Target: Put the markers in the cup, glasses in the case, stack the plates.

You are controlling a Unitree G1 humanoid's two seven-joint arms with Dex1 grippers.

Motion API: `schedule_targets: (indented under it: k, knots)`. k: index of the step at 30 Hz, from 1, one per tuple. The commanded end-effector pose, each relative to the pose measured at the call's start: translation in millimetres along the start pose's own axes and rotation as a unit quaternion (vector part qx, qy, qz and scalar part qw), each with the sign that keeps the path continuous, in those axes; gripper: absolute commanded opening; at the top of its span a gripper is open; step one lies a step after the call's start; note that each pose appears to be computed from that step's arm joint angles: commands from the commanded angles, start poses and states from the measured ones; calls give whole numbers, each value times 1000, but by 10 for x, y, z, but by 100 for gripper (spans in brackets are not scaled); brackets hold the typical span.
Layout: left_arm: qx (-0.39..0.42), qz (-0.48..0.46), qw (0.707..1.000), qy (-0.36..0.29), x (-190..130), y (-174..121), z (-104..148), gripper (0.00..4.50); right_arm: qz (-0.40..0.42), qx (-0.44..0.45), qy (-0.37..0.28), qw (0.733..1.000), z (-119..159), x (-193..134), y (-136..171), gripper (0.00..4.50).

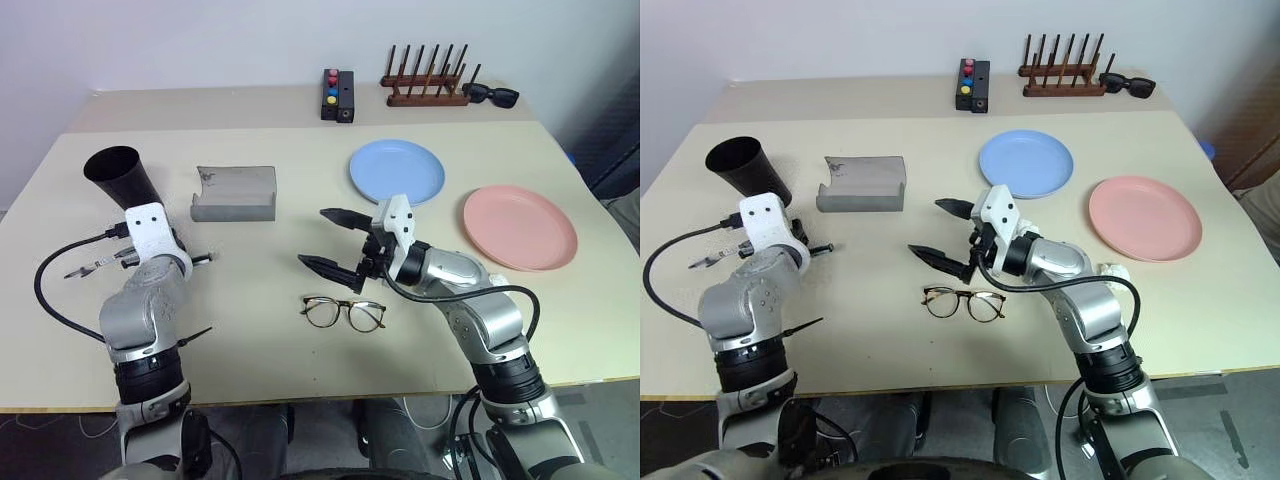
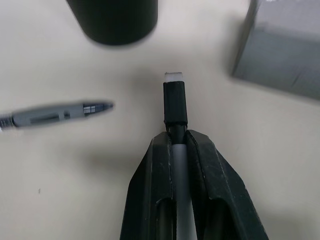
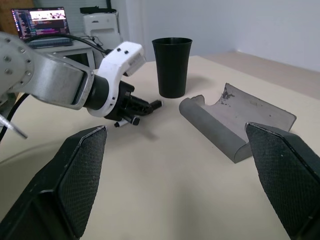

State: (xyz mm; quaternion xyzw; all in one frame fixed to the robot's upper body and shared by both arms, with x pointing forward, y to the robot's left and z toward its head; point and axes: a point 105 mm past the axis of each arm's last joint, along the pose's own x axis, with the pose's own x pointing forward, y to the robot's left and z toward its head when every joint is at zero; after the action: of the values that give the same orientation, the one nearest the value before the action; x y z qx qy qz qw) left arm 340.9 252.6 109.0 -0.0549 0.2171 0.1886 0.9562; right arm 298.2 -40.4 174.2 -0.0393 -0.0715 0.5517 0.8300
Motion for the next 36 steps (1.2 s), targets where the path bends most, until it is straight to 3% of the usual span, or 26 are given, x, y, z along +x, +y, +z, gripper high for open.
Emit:
schedule_targets:
  k: [1,5,6,8,12,21,28,29,30,35,36]
  knots:
    - [-5,-5,1000,5,-43,35,148,11,14,-18,-26,999,139,47,50,450]
    - [-33,-28,999,31,-76,-20,124,11,16,-17,-26,999,135,55,62,450]
    - [-37,-29,998,37,-83,-22,112,89,17,-16,-26,999,134,56,64,450]
    - [-36,-22,998,45,-91,-1,104,162,17,-15,-26,999,131,58,69,450]
    - [-45,-4,997,58,-91,38,120,361,19,-14,-27,999,127,66,76,450]
    - [-68,10,995,71,39,-15,265,361,20,-13,-29,999,118,94,71,450]
    - [-95,11,991,99,150,-52,214,361,16,-17,-34,999,132,103,58,450]
    - [-97,12,991,94,157,-46,224,308,16,-17,-34,999,133,102,57,450]
    - [-98,14,991,90,160,-37,232,285,15,-17,-34,999,133,100,57,450]
    - [-101,17,991,85,155,-19,243,34,13,-18,-34,999,131,91,55,450]
    - [-102,19,991,85,155,-16,242,3,12,-18,-34,999,131,92,53,450]
